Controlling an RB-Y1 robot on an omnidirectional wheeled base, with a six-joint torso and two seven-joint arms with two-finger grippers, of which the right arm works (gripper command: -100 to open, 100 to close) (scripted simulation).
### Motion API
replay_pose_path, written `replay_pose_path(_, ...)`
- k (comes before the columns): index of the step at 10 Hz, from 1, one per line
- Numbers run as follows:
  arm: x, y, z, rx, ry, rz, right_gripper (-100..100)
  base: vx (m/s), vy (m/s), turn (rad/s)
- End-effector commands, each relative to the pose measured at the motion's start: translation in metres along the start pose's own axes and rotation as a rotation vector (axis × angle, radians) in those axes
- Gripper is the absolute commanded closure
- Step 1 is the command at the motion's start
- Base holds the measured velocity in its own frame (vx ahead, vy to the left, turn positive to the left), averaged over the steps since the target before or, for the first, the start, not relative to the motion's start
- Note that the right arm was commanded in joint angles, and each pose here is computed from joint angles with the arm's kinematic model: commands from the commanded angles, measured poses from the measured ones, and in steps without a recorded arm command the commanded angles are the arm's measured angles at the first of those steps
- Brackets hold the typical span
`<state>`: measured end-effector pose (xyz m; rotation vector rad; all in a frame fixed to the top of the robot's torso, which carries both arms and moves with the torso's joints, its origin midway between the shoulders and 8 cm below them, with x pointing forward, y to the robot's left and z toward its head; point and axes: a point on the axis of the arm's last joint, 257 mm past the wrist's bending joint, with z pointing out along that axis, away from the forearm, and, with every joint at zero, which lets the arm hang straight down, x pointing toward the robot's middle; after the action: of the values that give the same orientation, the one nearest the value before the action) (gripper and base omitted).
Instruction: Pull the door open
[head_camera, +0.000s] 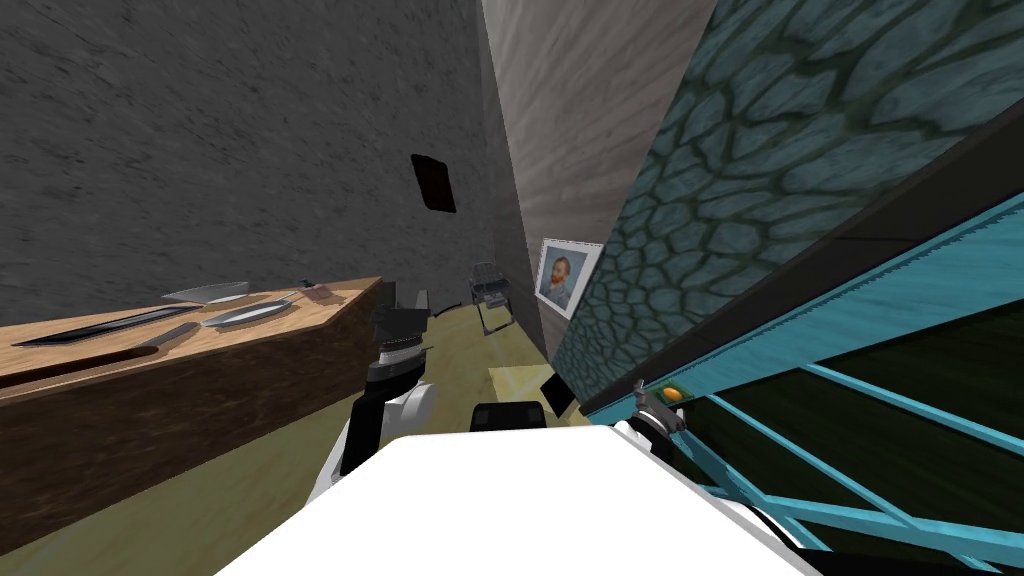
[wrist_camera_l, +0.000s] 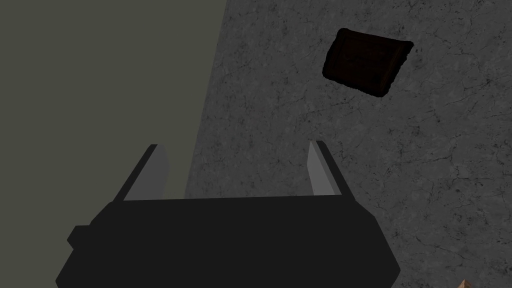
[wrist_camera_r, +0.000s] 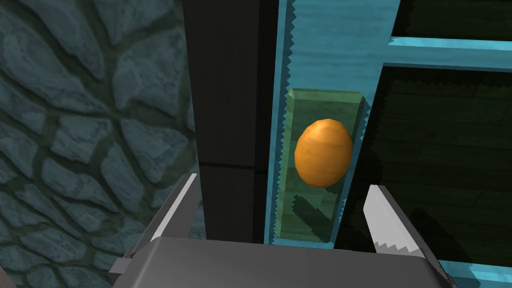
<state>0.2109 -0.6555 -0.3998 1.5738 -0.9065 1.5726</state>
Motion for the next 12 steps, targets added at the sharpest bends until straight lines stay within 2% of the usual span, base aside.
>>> replay_pose_path(1,-0.0001,0.0011,0.0002,-0.004,0.000,0.001,-100,0.038,-0.200,-0.012)
replay_pose_path(4,-0.0001,0.0020,0.0005,-0.007,0.000,0.001,-100,0.033,-0.164,-0.015)
replay_pose_path(5,-0.0072,-0.0016,-0.0067,0.000,-0.015,0.001,-100,0.000,-0.033,0.014)
replay_pose_path(6,-0.0072,-0.0016,-0.0067,0.000,-0.015,0.001,100,-0.006,0.029,0.008)
replay_pose_path(12,-0.0069,0.0000,-0.0070,0.000,-0.013,-0.001,100,-0.005,0.016,-0.006)
